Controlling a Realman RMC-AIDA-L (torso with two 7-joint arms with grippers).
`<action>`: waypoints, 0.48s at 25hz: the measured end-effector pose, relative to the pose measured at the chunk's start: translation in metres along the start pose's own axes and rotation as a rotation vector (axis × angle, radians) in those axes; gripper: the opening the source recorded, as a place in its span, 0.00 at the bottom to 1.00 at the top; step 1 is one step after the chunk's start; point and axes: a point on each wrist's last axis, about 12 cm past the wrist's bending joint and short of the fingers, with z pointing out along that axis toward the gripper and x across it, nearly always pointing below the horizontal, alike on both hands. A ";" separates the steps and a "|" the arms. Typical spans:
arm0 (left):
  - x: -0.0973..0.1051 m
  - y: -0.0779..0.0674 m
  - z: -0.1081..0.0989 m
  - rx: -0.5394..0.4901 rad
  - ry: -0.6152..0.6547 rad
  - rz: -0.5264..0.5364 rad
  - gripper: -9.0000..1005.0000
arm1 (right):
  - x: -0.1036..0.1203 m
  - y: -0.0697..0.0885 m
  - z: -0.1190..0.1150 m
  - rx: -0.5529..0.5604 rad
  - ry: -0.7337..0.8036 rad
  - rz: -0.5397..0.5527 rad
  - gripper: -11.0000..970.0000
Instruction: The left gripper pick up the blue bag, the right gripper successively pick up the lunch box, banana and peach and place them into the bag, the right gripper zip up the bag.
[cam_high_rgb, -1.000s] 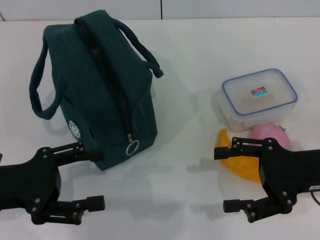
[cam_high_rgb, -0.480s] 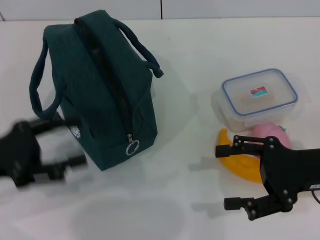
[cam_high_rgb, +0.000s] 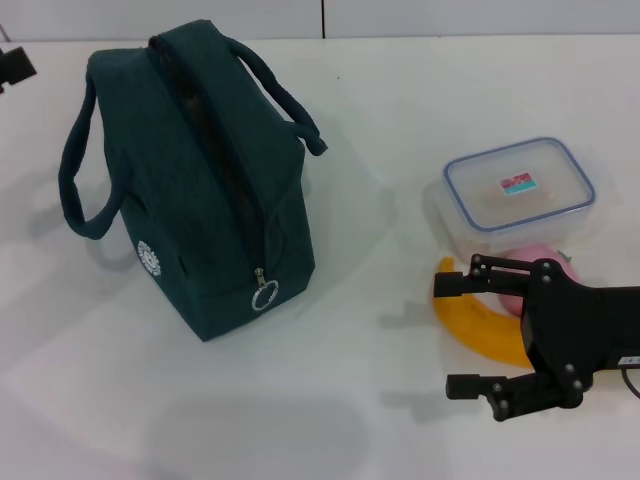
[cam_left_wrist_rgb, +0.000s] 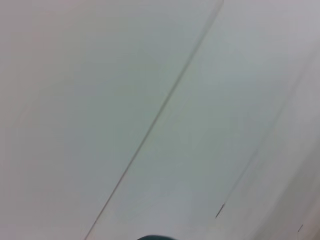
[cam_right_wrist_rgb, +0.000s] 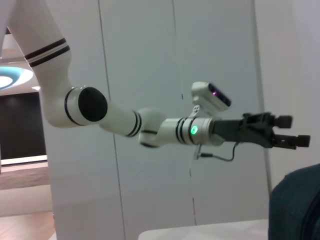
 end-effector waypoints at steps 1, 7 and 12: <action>-0.006 0.001 0.003 -0.009 0.019 -0.017 0.84 | 0.000 0.000 0.000 0.002 0.001 0.002 0.90; -0.044 -0.003 0.026 -0.128 0.260 -0.217 0.84 | 0.001 -0.001 -0.001 0.011 0.000 0.002 0.90; -0.057 -0.021 0.041 -0.173 0.359 -0.279 0.83 | 0.003 -0.001 -0.002 0.035 0.002 0.006 0.90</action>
